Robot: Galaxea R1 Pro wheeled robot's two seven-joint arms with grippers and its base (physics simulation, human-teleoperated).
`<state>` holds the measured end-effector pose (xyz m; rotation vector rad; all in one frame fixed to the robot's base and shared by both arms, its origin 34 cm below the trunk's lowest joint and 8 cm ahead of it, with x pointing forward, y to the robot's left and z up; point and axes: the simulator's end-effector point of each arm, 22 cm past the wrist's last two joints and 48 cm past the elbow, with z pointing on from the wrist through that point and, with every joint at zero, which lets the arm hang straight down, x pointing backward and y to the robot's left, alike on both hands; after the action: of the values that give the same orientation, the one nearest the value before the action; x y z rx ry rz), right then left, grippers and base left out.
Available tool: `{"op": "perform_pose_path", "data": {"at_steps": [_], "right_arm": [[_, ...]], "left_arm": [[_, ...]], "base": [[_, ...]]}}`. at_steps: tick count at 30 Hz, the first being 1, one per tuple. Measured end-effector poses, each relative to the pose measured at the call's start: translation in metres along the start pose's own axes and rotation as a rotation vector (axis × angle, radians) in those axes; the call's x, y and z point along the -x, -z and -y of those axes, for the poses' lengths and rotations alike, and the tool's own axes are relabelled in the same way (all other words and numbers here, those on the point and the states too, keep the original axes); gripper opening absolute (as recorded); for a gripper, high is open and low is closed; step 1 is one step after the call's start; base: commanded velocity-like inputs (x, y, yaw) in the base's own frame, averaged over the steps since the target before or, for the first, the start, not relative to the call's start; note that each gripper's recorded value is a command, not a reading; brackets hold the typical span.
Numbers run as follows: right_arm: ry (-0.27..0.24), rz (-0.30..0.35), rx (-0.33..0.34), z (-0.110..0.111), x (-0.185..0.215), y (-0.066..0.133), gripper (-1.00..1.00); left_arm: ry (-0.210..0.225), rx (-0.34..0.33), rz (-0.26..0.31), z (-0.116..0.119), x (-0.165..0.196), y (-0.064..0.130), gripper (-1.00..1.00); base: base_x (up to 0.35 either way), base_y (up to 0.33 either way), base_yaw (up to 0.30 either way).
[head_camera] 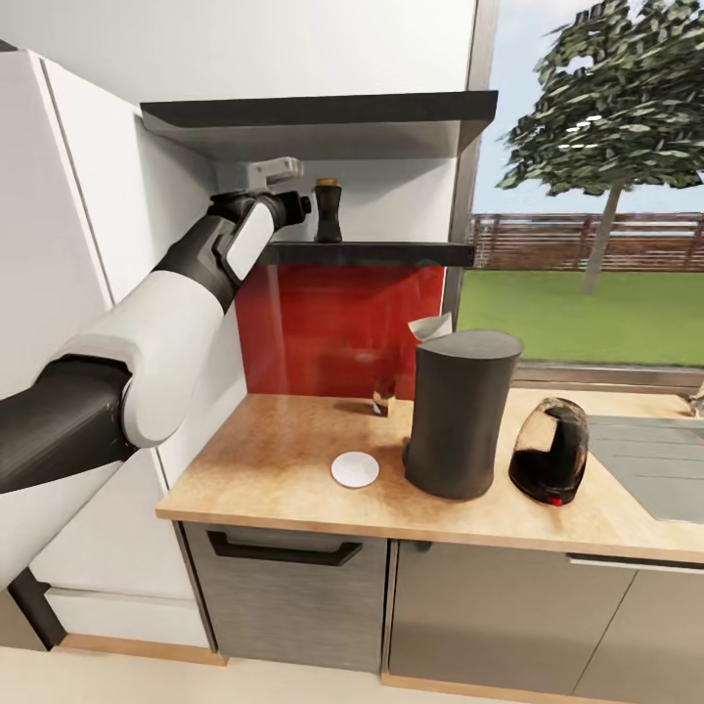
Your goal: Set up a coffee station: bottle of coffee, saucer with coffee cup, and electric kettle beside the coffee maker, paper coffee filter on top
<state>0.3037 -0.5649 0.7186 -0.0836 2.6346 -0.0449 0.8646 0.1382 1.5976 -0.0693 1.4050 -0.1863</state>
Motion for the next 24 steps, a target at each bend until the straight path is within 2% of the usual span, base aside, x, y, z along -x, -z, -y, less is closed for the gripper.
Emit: {"op": "perform_pose_path", "data": {"at_steps": [6, 7, 11, 12, 13, 14, 19, 21, 24], "right_arm": [[0.001, -0.004, 0.002, -0.002, -0.002, 0.000, 1.00], [0.004, -0.035, 0.030, -0.020, -0.023, -0.001, 1.00], [-0.005, -0.047, 0.048, -0.032, -0.032, -0.003, 1.00], [0.109, -0.158, 0.143, -0.069, -0.083, 0.004, 1.00], [0.133, -0.181, 0.167, -0.079, -0.094, 0.006, 1.00], [0.185, -0.199, 0.201, -0.088, -0.104, 0.008, 1.00], [0.255, -0.210, 0.245, -0.100, -0.115, 0.011, 1.00], [0.277, -0.211, 0.257, -0.103, -0.117, 0.012, 1.00], [0.285, -0.211, 0.260, -0.105, -0.118, 0.013, 1.00]], "left_arm": [[0.001, -0.006, -0.002, 0.001, -0.001, 0.000, 1.00], [0.001, -0.006, -0.002, 0.001, -0.001, 0.000, 1.00], [0.000, -0.006, -0.002, 0.001, -0.001, 0.000, 1.00], [0.000, -0.006, -0.002, 0.001, -0.001, 0.000, 1.00], [0.001, -0.006, -0.002, 0.001, -0.002, 0.000, 1.00], [0.001, -0.007, -0.002, 0.001, -0.002, 0.000, 1.00], [0.013, -0.012, -0.004, 0.003, -0.001, 0.000, 1.00], [0.042, -0.023, -0.009, 0.005, -0.002, 0.000, 1.00], [0.062, -0.032, -0.014, 0.007, -0.003, 0.000, 1.00]], "base": [[0.022, -0.006, 0.000], [0.046, -0.016, 0.000], [0.064, -0.007, 0.000], [0.121, -0.001, 0.000], [0.077, -0.001, 0.000], [0.062, 0.000, 0.000], [0.078, -0.020, 0.000], [0.126, -0.069, 0.000], [0.058, -0.032, 0.000]]}}
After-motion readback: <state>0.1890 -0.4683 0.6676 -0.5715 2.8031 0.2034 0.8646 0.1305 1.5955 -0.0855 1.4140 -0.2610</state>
